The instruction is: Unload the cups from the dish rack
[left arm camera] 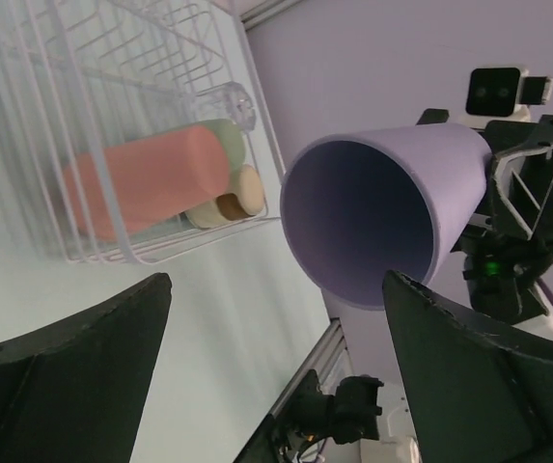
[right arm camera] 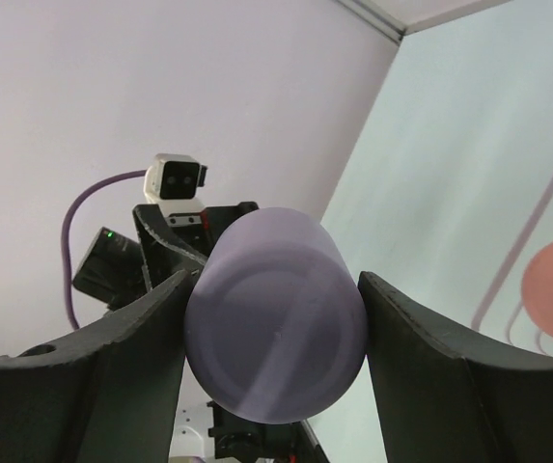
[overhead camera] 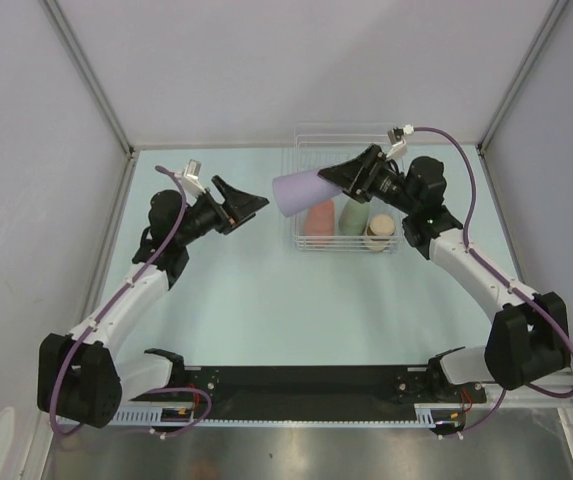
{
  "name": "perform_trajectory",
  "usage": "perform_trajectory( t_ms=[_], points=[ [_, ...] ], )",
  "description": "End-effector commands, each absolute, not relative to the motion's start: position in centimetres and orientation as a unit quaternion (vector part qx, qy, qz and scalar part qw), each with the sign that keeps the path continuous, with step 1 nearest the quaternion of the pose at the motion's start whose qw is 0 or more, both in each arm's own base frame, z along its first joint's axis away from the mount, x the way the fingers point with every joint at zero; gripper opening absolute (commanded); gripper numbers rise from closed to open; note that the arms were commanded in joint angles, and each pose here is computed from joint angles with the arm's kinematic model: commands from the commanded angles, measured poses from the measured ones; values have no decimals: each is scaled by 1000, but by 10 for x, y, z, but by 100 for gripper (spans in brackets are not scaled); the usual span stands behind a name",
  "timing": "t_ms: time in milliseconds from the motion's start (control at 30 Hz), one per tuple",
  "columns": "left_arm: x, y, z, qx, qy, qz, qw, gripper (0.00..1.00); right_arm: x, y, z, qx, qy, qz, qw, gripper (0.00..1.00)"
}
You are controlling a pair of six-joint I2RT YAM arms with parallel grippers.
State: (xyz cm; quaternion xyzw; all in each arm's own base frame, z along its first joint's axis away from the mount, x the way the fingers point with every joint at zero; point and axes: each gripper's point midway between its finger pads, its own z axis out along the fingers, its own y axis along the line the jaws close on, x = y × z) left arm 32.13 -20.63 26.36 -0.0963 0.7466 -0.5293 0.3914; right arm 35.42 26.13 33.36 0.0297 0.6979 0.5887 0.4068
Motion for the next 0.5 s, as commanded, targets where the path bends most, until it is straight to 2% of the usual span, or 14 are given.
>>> perform_trajectory(
  t_ms=[0,233,467],
  points=[
    [302,-214,316,-45,684,-593,424,96,331,270,363,-7,659,623,421,0],
    [303,-202,328,-54,680,-563,466,96,331,265,360,4,657,618,433,0],
    [308,-202,327,-59,685,-560,463,96,335,274,347,3,667,620,413,0]
  ],
)
